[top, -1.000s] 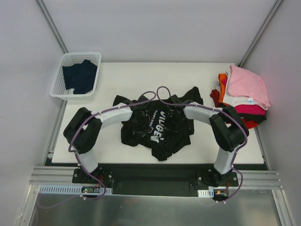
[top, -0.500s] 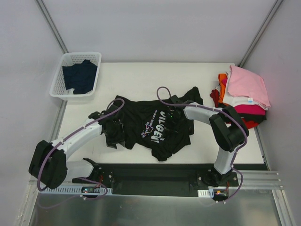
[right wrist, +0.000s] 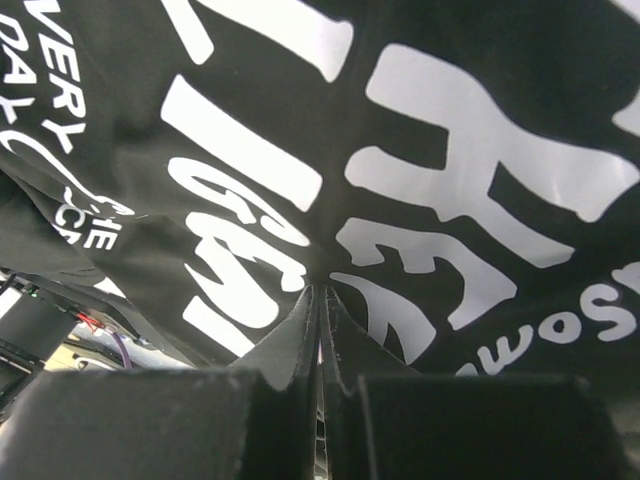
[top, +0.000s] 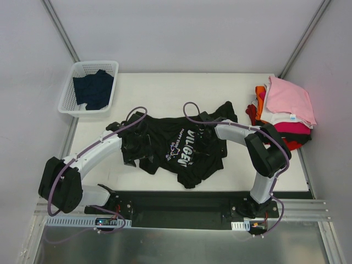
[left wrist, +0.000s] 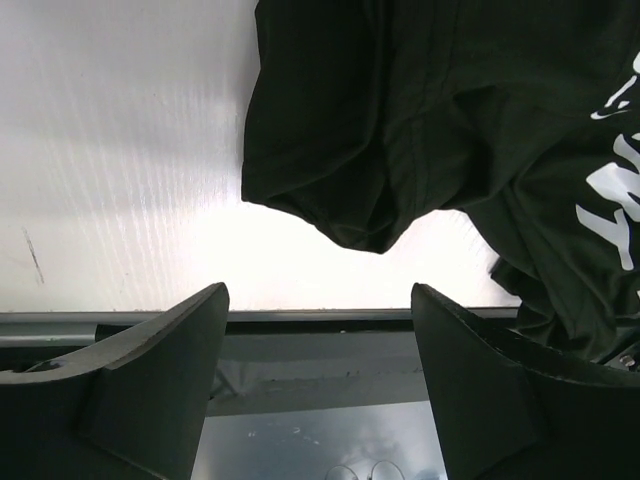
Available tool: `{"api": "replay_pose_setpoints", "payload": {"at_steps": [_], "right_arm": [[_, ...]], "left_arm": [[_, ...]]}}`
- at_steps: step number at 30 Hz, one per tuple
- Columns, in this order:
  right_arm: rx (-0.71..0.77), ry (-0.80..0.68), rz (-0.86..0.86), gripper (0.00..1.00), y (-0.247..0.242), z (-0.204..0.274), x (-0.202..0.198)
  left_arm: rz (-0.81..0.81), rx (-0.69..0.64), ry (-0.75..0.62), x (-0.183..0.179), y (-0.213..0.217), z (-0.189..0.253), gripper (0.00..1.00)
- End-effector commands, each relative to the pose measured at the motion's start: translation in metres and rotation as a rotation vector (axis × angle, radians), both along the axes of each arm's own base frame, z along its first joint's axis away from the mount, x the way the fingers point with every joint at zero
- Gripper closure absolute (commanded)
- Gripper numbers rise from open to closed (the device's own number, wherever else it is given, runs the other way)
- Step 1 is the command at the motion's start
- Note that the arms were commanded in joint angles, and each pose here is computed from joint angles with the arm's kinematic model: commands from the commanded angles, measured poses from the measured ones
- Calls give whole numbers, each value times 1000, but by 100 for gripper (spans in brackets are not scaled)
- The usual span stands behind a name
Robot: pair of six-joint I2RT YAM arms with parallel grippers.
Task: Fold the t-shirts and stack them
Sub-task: Flatten out the tshirt
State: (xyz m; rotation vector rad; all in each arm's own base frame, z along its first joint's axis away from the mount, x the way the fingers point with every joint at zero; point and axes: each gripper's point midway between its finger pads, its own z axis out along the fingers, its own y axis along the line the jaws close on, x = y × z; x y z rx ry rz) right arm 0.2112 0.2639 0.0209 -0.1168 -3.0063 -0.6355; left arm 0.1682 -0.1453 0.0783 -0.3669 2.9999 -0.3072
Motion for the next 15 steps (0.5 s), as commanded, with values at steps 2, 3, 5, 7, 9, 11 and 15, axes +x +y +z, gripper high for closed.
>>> {"api": "replay_pose_setpoints", "payload": {"at_steps": [2,3,5,7,9,11,15], "right_arm": [[-9,-30,15,99,-5,13,-2],[-10,-29,15,99,-5,12,-2],[-8,-26,16,99,-5,12,-2],[-9,-28,16,99,-4,13,-1],[-8,-24,18,99,-3,12,-2],[-6,-24,17,99,-2,12,0],[-11,-16,15,99,-3,10,-1]], "left_arm": [[21,-33,6,5,-8,-10,30],[30,-54,-3,9,-13,-11,30],[30,-80,11,8,-19,-16,31],[23,-106,4,11,-25,-18,31],[-3,-127,8,13,-32,-22,30],[-37,-165,10,19,-45,-26,28],[-96,-153,12,25,-58,-29,28]]}}
